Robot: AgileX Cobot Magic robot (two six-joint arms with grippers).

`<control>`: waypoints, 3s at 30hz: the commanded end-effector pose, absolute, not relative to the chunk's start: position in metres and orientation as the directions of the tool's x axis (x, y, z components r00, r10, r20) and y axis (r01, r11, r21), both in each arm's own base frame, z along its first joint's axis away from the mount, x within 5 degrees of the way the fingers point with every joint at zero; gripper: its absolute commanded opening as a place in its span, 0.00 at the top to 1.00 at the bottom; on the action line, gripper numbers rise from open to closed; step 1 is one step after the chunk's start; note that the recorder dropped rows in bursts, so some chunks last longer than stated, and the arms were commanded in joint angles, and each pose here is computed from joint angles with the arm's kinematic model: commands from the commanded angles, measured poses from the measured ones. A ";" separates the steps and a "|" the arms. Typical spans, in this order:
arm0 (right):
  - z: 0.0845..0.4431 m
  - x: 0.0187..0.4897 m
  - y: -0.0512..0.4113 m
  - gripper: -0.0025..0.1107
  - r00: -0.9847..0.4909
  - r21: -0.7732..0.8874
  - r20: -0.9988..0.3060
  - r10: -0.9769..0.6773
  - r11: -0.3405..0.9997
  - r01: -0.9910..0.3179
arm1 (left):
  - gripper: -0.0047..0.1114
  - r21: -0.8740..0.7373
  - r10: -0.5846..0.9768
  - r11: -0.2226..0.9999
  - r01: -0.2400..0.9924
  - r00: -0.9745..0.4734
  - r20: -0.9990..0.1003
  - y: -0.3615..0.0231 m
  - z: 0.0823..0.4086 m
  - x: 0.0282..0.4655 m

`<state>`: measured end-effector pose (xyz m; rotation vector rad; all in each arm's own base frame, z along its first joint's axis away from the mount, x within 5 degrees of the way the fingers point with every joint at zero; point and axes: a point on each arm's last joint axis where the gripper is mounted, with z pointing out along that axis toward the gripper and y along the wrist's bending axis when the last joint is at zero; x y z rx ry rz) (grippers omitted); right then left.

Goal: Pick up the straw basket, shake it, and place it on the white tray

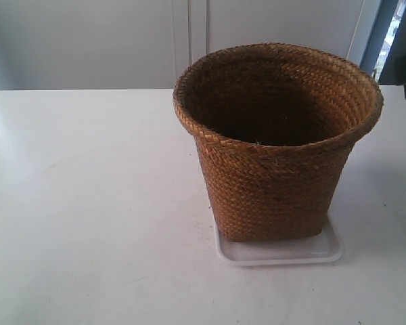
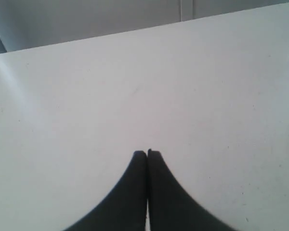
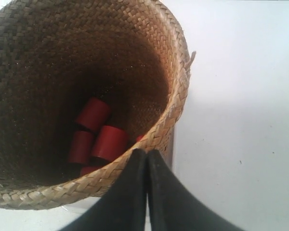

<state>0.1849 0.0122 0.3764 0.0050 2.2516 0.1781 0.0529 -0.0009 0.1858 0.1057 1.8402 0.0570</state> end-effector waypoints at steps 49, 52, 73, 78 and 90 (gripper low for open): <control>0.393 0.156 0.011 0.98 -0.545 0.126 -0.835 0.072 0.990 -0.062 | 0.96 0.004 0.010 1.000 0.016 -0.424 -0.906 -0.001 0.160 0.049; 0.399 0.143 0.010 0.98 -0.502 0.119 -0.862 0.071 0.991 -0.065 | 0.96 0.004 0.010 1.000 0.016 -0.424 -0.906 -0.001 0.160 0.049; 0.272 0.087 0.000 0.98 -0.065 -0.048 -0.997 -0.049 0.999 -0.002 | 0.96 0.004 0.010 1.000 0.016 -0.424 -0.906 -0.001 0.160 0.049; 0.232 0.073 0.000 0.98 -0.066 -0.040 -0.997 -0.040 0.999 -0.002 | 0.96 0.004 0.010 1.000 0.016 -0.424 -0.906 -0.001 0.160 0.049; 0.195 0.055 0.000 0.98 -0.139 -0.022 -0.990 -0.022 1.000 -0.003 | 0.96 0.004 0.010 1.000 0.016 -0.424 -0.906 -0.001 0.160 0.049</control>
